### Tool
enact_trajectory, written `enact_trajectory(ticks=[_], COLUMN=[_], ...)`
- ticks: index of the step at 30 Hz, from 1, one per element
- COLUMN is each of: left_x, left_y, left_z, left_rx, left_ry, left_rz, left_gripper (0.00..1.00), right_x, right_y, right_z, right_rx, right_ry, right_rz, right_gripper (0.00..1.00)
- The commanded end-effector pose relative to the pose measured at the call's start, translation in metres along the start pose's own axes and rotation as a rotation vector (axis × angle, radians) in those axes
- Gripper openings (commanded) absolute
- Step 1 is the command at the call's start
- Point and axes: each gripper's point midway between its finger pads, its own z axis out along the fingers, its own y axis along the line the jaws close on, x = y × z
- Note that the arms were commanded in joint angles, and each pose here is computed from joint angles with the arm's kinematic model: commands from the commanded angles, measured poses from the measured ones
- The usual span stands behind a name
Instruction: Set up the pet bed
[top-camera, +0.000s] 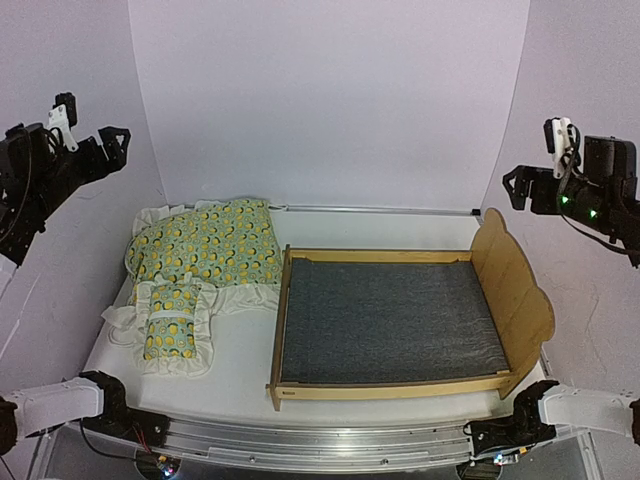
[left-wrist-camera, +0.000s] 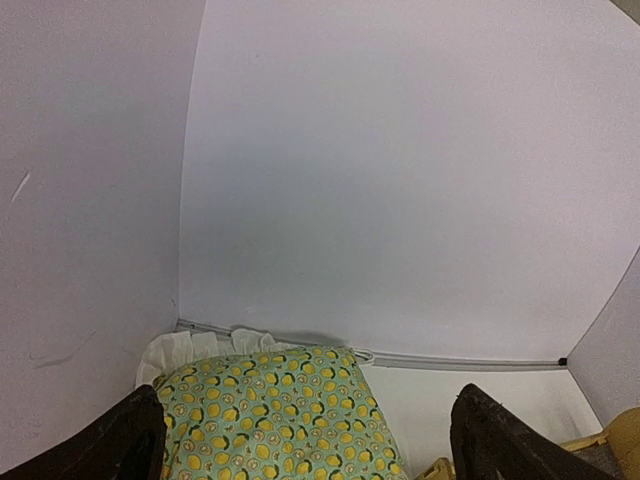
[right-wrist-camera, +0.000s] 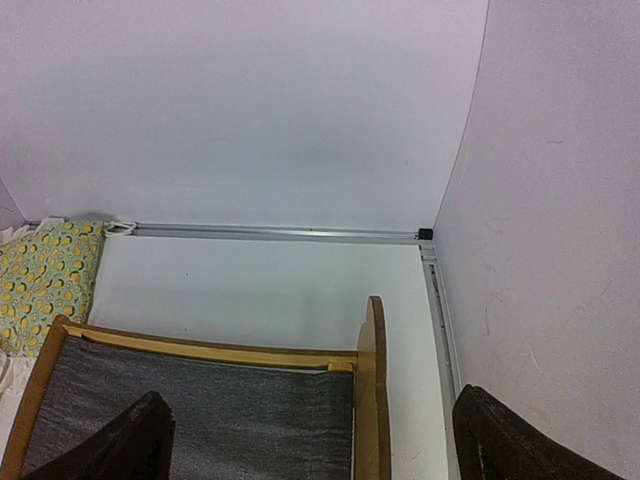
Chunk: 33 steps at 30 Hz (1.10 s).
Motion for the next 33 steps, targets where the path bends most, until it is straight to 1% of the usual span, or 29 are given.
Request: enact_trajectory(ticks=[1,7,11,16,20,22,24,28,33], left_x=[0.013,0.056,0.092,0.152,0.203,0.226,0.249,0.294,0.34], left_y=[0.003,0.011,0.004,-0.025,-0.049,-0.061,-0.074,-0.095,-0.101], left_z=[0.006,0.025,0.039,0.059,0.073,0.081,0.09,0.11,0.151], left_rx=[0.054,0.107,0.175,0.251,0.265,0.263,0.27,0.263,0.204], left_ry=[0.039,0.168,0.289,0.481,0.632,0.698,0.764,0.88,0.977], left_rz=[-0.079,-0.172,-0.246,-0.3,-0.322,-0.321,-0.312,-0.283,-0.249], left_gripper=[0.99,0.99,0.99,0.99,0.99,0.99,0.99,0.98,0.97], right_x=[-0.002,0.01,0.022,0.048,0.092,0.122,0.148,0.188,0.215], right_y=[0.0,0.013,0.037,0.108,0.171,0.186,0.182,0.148,0.106], right_z=[-0.003,0.012,0.03,0.053,0.069,0.079,0.087,0.095,0.094], right_rx=[-0.033,-0.123,-0.236,-0.374,-0.461,-0.433,-0.355,-0.143,0.005], right_ry=[0.005,0.081,0.152,0.273,0.419,0.5,0.559,0.634,0.683], right_rz=[0.048,0.063,0.087,0.014,-0.062,-0.109,-0.153,-0.233,-0.204], right_gripper=[0.98,0.98,0.98,0.98,0.98,0.98,0.98,0.98,0.98])
